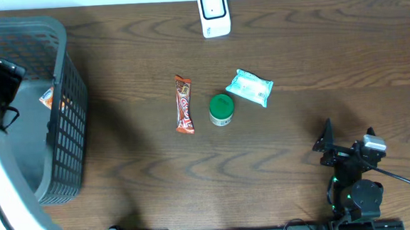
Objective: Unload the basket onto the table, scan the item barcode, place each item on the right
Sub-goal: 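Move the left gripper back into the basket toward the orange Kleenex pack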
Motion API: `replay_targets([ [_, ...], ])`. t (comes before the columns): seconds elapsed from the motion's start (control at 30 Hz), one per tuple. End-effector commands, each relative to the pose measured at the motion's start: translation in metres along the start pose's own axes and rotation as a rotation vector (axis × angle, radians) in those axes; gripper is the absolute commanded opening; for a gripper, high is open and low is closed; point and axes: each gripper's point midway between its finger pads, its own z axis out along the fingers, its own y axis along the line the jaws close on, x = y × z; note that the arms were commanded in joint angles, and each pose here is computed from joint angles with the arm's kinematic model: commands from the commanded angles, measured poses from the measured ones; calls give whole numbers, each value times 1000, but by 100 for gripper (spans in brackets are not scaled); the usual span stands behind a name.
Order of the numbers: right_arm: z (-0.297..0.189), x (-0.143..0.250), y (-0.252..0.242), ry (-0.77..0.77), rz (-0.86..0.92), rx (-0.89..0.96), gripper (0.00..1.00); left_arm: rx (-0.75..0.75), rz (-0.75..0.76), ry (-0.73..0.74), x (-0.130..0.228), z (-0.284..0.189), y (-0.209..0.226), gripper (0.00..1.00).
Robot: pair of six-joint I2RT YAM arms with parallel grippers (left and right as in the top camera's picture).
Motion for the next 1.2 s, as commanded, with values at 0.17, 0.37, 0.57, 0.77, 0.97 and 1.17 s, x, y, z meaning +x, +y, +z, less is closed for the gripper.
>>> replay_targets([
  [0.17, 0, 1, -1, 1, -15, 4, 99, -195, 124, 178, 32, 95, 32, 98],
  [0.37, 0, 1, -1, 1, -15, 4, 99, -243, 180, 249, 56, 136, 36, 98],
  [0.57, 0, 1, -1, 1, -15, 4, 99, -310, 189, 258, 75, 163, 34, 98],
  [0.77, 0, 1, -1, 1, -15, 4, 99, -363, 102, 297, 93, 186, 46, 98],
  [0.97, 0, 1, -1, 1, -15, 4, 99, -396, 101, 374, 118, 212, 61, 98],
  [1.17, 0, 1, -1, 1, -15, 4, 99, -363, 88, 431, 136, 228, 59, 98],
])
